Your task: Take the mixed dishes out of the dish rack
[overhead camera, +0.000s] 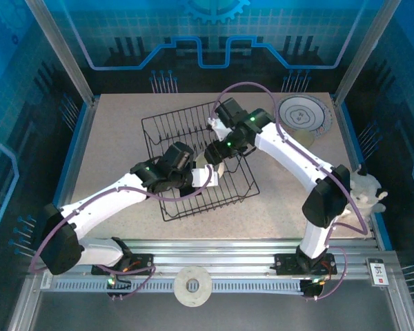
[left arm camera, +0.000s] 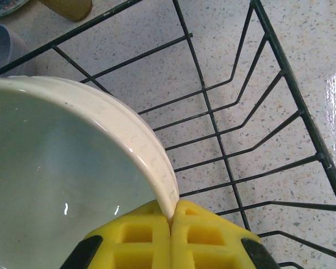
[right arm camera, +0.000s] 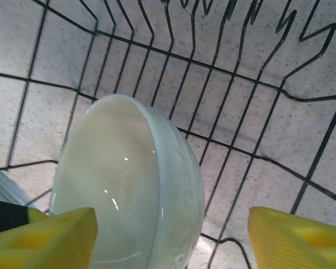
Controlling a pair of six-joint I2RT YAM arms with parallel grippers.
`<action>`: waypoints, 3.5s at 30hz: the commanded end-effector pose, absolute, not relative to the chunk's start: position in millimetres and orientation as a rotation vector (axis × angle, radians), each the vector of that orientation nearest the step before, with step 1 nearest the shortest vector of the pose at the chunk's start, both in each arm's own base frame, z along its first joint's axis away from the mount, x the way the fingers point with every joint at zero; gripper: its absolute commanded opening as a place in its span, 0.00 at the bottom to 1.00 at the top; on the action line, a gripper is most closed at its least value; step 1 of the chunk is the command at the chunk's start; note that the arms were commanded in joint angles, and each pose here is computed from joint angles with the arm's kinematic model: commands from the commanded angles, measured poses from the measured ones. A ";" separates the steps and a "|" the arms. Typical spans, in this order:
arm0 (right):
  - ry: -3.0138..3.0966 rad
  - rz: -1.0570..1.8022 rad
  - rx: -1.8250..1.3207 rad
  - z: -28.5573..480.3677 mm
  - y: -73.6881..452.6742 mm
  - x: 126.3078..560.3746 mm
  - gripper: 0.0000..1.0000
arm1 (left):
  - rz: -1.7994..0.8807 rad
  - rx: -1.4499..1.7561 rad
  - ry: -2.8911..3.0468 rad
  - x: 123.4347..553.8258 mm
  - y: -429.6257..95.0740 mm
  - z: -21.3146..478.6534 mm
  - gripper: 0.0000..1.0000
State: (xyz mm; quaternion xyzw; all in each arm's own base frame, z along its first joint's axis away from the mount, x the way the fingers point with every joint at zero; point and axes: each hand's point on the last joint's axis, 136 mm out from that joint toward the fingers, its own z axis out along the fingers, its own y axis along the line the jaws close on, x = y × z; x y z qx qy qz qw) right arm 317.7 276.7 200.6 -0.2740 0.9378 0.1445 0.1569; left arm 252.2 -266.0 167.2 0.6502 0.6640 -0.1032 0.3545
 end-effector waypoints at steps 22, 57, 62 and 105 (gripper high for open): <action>2.797 0.269 -0.831 161.7 271.1 311.9 0.33 | -0.154 1.646 1.604 269.1 -282.6 187.5 0.00; 2.597 0.595 -0.117 218.1 195.1 388.3 0.00 | -0.501 0.797 1.763 241.1 -239.1 322.7 0.99; 2.581 0.574 0.064 223.3 159.1 431.0 0.00 | -0.648 0.611 1.902 220.1 -218.2 306.2 0.99; 2.758 0.278 0.348 101.2 85.0 558.7 0.00 | -0.772 0.326 2.095 197.9 -186.3 251.4 0.99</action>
